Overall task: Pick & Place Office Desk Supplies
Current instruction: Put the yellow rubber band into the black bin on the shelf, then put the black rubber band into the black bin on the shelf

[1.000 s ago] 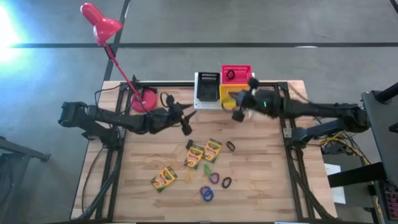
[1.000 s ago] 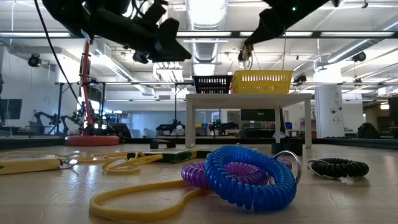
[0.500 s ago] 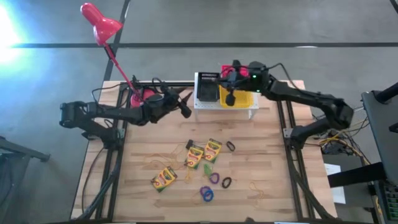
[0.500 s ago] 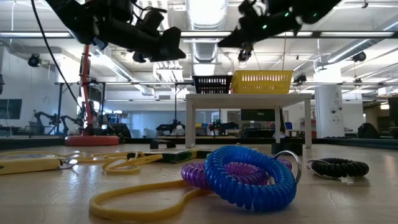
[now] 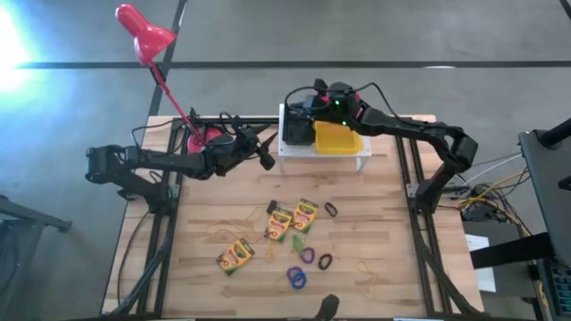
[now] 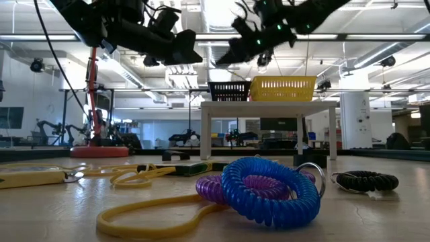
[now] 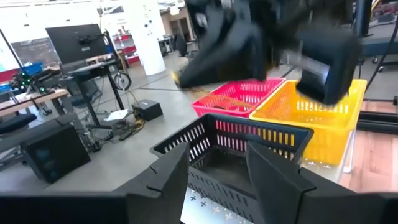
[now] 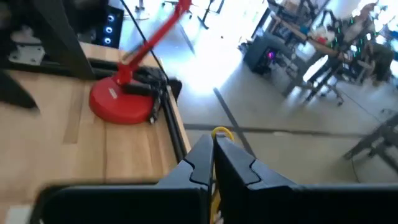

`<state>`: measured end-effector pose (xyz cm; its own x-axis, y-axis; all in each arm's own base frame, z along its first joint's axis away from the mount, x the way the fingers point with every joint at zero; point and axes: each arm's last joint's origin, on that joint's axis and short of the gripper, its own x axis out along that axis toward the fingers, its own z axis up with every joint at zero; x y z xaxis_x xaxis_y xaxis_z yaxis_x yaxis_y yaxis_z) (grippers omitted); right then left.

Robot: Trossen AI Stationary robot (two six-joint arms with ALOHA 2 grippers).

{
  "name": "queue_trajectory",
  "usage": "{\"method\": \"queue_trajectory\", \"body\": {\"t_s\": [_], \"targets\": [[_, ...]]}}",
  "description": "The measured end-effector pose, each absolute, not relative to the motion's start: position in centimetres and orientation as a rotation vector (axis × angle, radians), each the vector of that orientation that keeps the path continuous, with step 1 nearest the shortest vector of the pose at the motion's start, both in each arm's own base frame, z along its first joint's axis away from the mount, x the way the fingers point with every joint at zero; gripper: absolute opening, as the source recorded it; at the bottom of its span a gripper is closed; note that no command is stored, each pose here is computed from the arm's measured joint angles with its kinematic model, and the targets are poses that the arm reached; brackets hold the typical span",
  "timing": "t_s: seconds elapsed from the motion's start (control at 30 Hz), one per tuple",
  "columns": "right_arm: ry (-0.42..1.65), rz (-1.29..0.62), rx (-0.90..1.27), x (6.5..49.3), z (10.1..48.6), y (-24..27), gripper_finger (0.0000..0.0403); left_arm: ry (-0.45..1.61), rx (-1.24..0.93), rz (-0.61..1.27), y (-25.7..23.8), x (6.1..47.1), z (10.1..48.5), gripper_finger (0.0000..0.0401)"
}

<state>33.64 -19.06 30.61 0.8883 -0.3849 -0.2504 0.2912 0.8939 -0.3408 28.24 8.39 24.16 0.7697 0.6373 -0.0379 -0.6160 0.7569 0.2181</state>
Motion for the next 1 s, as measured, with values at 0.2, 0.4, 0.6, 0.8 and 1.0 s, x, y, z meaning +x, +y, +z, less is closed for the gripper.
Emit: {"method": "queue_trajectory", "body": {"t_s": [0.2,0.4,0.6,0.8,1.0], "targets": [[0.318,-0.365,-0.310,33.7,34.6,-19.2,0.0008,0.126,0.171,0.678,8.3,28.2,23.9,0.0163],[0.426,-0.341,-0.269,33.5,33.1,-19.0,0.0008,0.162,0.153,0.669,8.3,28.2,23.5,0.0163],[0.499,-0.342,-0.199,33.1,30.7,-18.9,0.0008,0.222,0.072,0.603,8.1,28.2,22.6,0.0163],[0.547,-0.416,-0.066,32.7,30.5,-19.1,0.0029,0.284,0.008,0.523,7.8,28.2,21.9,0.0163],[0.617,-0.428,-0.010,31.8,32.1,-19.1,0.0090,0.319,-0.047,0.531,7.8,28.0,21.4,0.0163]]}}
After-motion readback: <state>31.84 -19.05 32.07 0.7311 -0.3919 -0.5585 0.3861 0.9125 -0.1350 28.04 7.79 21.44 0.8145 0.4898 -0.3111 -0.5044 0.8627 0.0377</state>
